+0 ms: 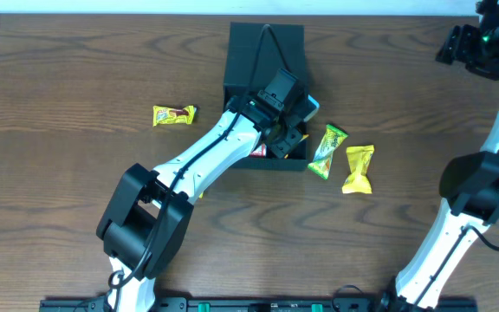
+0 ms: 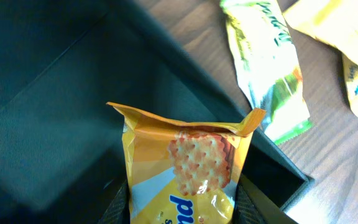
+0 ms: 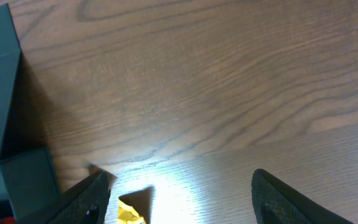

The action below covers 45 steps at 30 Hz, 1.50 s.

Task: Pack container
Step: 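Carry the Lemond biscuit into the box and release it, then retract the left arm to the upper left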

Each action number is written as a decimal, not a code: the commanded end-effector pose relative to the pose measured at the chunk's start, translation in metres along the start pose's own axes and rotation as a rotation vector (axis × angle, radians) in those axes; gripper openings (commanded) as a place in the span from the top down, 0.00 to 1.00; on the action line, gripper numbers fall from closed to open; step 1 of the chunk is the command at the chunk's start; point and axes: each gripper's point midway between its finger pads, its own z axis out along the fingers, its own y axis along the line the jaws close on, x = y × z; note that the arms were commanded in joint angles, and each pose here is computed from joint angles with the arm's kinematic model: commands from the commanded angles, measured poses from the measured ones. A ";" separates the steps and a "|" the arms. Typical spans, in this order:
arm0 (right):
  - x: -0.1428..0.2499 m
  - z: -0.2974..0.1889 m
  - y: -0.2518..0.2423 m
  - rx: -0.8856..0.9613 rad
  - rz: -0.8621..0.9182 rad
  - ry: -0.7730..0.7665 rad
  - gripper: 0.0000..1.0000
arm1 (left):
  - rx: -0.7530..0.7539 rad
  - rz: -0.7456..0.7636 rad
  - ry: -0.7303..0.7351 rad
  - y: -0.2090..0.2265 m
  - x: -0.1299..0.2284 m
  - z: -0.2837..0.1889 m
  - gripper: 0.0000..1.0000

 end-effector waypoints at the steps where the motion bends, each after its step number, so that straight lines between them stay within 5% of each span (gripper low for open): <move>1: -0.001 -0.005 0.001 -0.011 0.013 -0.010 0.26 | 0.043 0.176 -0.011 -0.007 -0.004 0.002 0.83; 7: -0.001 -0.005 0.001 -0.011 0.013 -0.010 0.26 | 0.049 0.386 0.008 -0.007 0.002 0.001 0.69; 13: -0.001 -0.005 0.001 -0.011 0.014 -0.008 0.26 | 0.043 0.536 0.007 -0.006 0.002 0.001 0.88; 24: -0.001 -0.005 0.001 -0.011 0.013 -0.011 0.26 | 0.067 0.616 0.049 -0.008 0.014 0.001 0.85; 27: -0.001 -0.005 0.001 -0.011 0.013 -0.011 0.26 | 0.067 0.615 0.047 -0.009 0.014 0.001 0.76; 35: -0.001 -0.005 0.001 -0.011 0.013 -0.009 0.26 | 0.066 0.615 0.045 -0.008 0.013 0.001 0.31; 45: 0.001 -0.005 0.002 -0.011 0.014 0.000 0.26 | 0.030 0.600 -0.018 -0.006 -0.004 -0.005 0.30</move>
